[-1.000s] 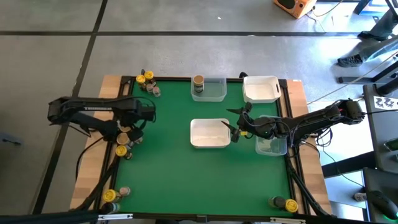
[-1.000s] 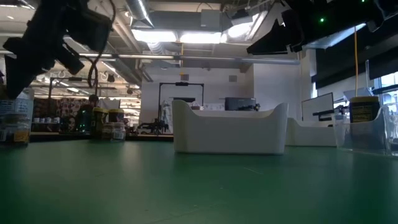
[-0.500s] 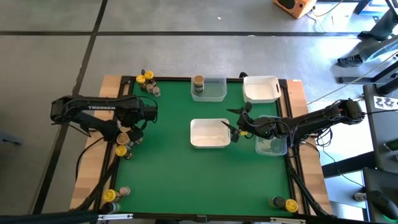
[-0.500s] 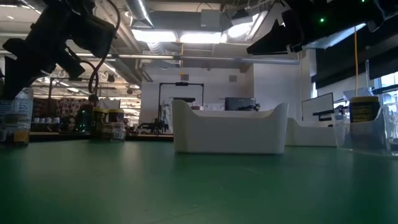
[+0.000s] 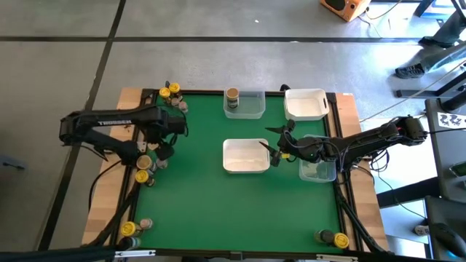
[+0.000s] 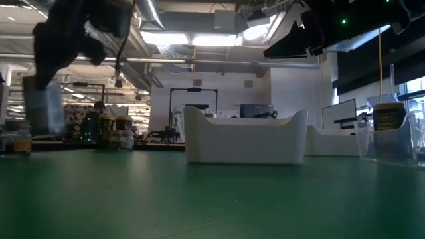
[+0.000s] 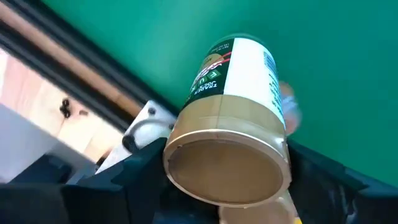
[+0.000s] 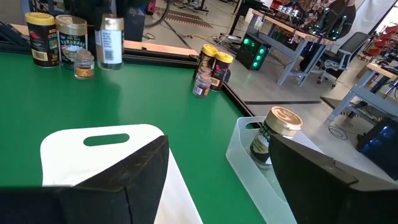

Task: Sort spices by type
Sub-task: Put the golden seasoning bottle into the top transparent bin

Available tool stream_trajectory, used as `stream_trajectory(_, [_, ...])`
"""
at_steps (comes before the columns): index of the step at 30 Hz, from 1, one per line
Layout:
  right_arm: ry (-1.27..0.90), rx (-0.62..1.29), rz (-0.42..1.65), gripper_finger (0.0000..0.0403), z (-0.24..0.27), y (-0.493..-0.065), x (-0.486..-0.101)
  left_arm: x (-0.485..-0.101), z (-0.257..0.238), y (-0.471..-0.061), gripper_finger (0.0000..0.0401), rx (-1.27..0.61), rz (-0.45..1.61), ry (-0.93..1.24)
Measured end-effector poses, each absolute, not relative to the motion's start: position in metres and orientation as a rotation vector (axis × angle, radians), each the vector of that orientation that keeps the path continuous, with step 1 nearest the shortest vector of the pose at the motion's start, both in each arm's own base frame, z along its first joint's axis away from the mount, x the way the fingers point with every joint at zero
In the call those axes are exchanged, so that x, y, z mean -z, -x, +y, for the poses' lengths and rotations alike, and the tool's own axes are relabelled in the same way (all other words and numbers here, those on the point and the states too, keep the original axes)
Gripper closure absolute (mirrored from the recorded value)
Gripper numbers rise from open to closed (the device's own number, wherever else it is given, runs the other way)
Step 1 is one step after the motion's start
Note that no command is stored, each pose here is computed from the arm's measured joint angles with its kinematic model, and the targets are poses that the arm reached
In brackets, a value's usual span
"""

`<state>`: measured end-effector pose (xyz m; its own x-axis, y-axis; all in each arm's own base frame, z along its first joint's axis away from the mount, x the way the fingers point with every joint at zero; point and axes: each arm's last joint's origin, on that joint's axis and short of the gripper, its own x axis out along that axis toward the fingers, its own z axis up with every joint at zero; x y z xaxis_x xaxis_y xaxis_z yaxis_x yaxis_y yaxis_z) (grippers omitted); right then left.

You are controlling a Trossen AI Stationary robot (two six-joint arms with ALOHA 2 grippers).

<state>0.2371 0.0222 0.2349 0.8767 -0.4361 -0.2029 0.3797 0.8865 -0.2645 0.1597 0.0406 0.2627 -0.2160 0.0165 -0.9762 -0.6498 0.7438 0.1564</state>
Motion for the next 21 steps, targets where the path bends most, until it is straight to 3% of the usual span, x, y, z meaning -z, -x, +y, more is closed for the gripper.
stream_trajectory(10, [0.219,0.429,0.258,0.0127,0.022,-0.237,-0.235,-0.310,0.045,-0.181,0.0118,-0.623,1.406,0.507])
stream_trajectory(21, [0.156,0.282,0.165,0.0127,0.027,-0.246,-0.238,-0.315,0.035,-0.221,0.0116,-0.457,1.122,0.449])
